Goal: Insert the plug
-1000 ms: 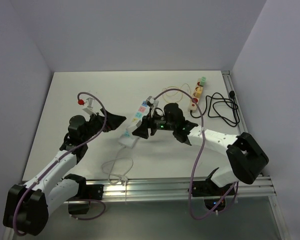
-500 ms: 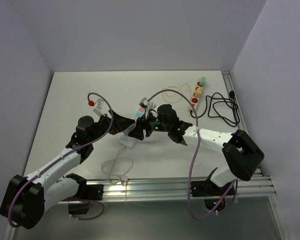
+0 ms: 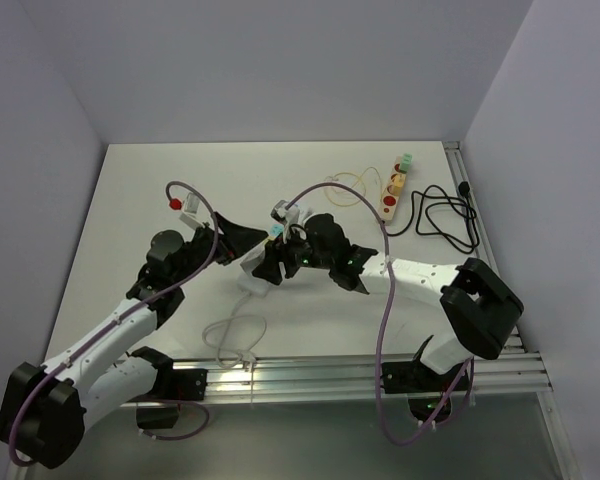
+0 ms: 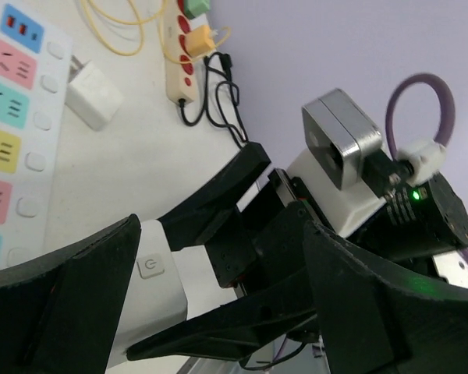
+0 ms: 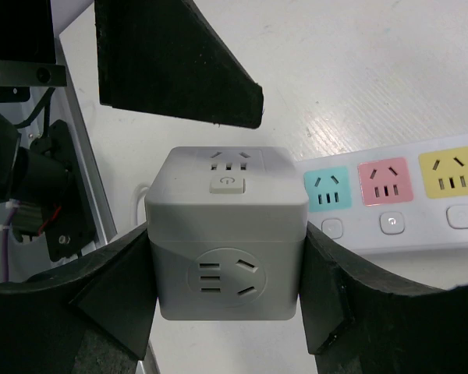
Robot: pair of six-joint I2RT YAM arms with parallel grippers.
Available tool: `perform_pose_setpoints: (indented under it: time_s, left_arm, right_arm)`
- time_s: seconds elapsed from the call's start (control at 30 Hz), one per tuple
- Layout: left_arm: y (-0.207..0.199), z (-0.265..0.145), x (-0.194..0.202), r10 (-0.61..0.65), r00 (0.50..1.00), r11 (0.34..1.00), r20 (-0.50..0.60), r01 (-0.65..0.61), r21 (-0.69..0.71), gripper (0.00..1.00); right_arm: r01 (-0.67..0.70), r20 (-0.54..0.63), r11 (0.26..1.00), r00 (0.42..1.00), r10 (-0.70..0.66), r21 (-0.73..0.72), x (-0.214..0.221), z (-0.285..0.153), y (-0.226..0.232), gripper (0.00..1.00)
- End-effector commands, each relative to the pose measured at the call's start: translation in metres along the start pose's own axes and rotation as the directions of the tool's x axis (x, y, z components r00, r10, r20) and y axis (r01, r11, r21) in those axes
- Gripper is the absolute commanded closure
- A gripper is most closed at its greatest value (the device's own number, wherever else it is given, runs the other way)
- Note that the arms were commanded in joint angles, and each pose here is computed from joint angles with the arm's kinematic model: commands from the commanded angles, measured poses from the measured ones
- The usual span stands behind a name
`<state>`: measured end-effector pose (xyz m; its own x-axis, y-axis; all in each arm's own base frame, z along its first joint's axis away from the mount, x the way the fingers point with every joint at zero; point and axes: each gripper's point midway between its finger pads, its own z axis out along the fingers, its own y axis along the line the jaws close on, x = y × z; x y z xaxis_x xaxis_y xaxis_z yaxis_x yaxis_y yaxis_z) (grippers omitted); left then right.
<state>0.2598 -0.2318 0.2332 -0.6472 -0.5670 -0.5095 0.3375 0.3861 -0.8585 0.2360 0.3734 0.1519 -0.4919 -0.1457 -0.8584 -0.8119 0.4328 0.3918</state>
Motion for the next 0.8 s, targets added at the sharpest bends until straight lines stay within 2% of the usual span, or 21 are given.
perform_pose_setpoints:
  time_s: [0.0, 0.17, 0.3, 0.43, 0.77]
  left_arm:
    - [-0.015, -0.001, -0.027, 0.013, 0.995, 0.999, 0.094, -0.009, -0.036, 0.09]
    - [0.001, -0.010, -0.047, 0.024, 0.993, 0.991, 0.118, -0.009, -0.131, 0.07]
    - [0.025, -0.012, -0.035, -0.035, 0.996, 0.985, 0.084, 0.049, -0.167, 0.07]
    - [0.028, -0.011, -0.027, -0.102, 0.992, 0.985, 0.078, 0.111, -0.134, 0.07]
    - [0.037, -0.007, -0.011, -0.169, 0.985, 0.978, 0.024, 0.170, -0.119, 0.18]
  right_arm:
    - [0.052, 0.099, 0.999, 0.994, -0.053, 0.013, -0.032, 0.004, 0.006, 0.98]
    - [0.054, 0.123, 0.998, 0.991, -0.057, 0.027, -0.034, 0.002, 0.004, 0.98]
    - [0.051, 0.173, 0.996, 0.983, -0.062, 0.066, -0.043, -0.005, 0.001, 0.98]
    - [0.046, 0.198, 0.994, 0.978, -0.065, 0.099, -0.048, -0.008, -0.003, 0.99]
    - [0.054, 0.248, 0.993, 0.966, -0.079, 0.107, -0.061, -0.018, 0.002, 0.99]
